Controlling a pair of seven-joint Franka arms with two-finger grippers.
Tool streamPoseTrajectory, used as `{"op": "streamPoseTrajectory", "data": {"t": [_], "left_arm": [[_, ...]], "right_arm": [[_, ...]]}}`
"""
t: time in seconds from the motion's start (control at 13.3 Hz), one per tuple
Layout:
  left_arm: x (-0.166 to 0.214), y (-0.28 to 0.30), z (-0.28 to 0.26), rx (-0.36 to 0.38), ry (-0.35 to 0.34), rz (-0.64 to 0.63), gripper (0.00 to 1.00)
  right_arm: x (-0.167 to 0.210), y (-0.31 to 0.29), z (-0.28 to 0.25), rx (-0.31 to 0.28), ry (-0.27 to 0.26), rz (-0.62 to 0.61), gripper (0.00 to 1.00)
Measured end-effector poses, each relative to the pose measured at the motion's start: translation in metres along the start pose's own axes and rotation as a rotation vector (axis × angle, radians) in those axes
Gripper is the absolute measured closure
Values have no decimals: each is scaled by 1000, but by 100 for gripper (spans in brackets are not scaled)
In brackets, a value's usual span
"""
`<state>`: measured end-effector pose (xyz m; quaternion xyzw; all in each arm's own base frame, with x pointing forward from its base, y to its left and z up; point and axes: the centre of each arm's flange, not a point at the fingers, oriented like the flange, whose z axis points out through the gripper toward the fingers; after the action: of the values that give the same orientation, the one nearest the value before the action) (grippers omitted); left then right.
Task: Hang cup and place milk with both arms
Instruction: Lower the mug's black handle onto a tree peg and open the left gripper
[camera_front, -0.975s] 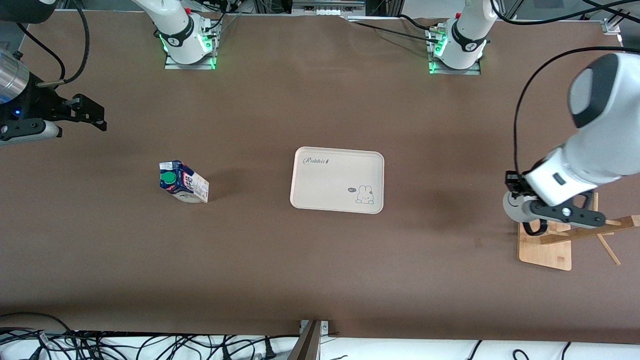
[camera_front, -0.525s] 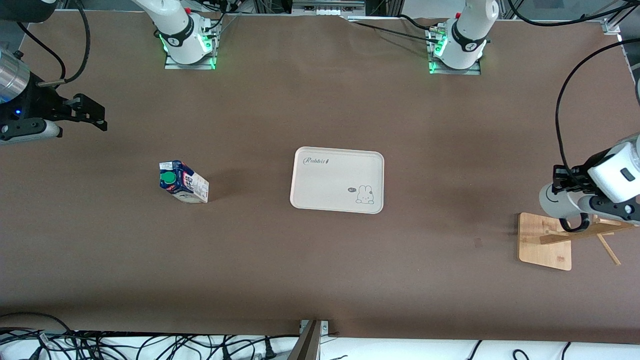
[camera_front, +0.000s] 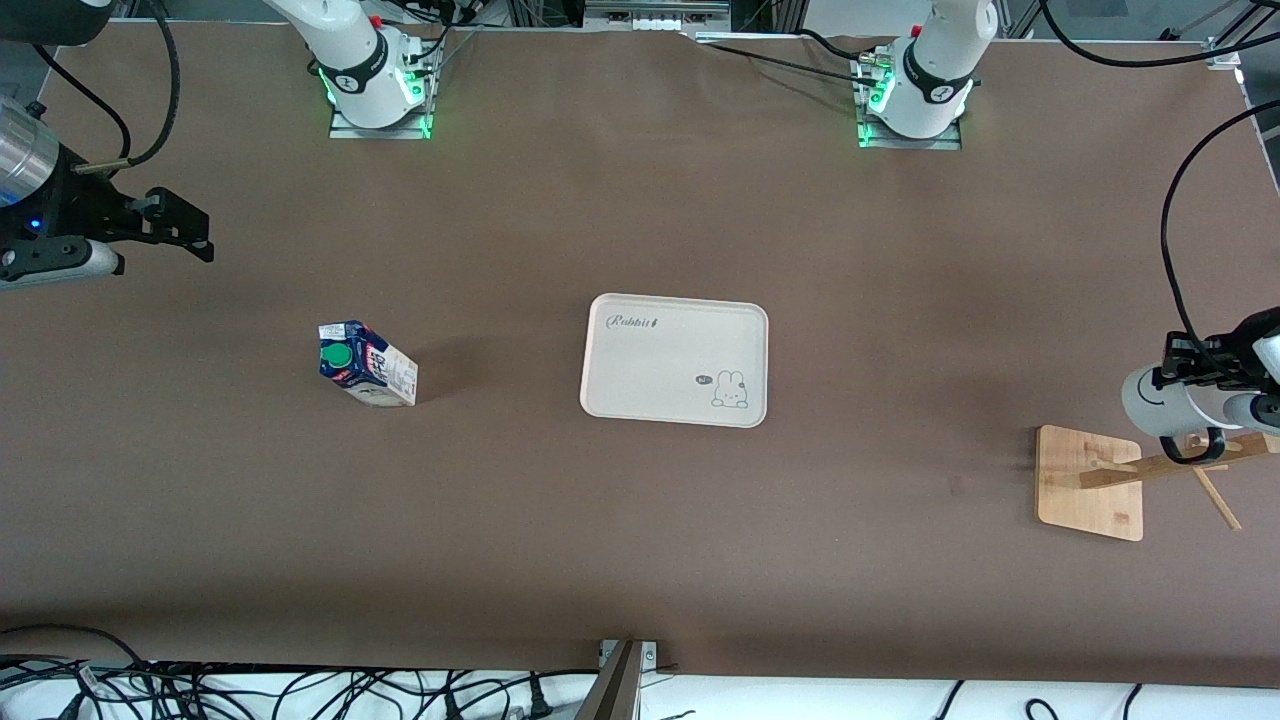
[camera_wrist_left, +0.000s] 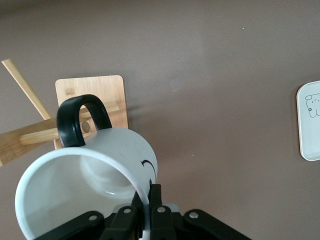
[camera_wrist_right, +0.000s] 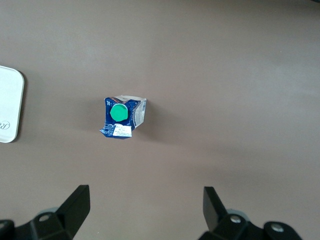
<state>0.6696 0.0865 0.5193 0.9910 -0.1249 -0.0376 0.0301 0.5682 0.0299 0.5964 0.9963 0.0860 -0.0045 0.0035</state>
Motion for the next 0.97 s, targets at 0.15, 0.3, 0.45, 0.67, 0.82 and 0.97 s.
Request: {"op": "streamPoseTrajectory", "data": {"t": [0.15, 0.3, 0.45, 0.67, 0.82, 0.97], "left_arm": [[-2, -9, 3, -4, -3, -13, 93], [-8, -26, 7, -10, -8, -28, 93], [-10, -33, 9, -14, -9, -33, 89], [-7, -25, 7, -22, -3, -25, 60], [-3, -13, 4, -23, 2, -20, 37], [2, 6, -3, -18, 13, -6, 15]], "right_arm": [[0, 1, 0, 0, 0, 1, 0], [0, 1, 0, 0, 0, 1, 0], [0, 1, 0, 0, 0, 1, 0], [0, 1, 0, 0, 0, 1, 0], [0, 1, 0, 0, 0, 1, 0], [0, 1, 0, 0, -1, 1, 0]]}}
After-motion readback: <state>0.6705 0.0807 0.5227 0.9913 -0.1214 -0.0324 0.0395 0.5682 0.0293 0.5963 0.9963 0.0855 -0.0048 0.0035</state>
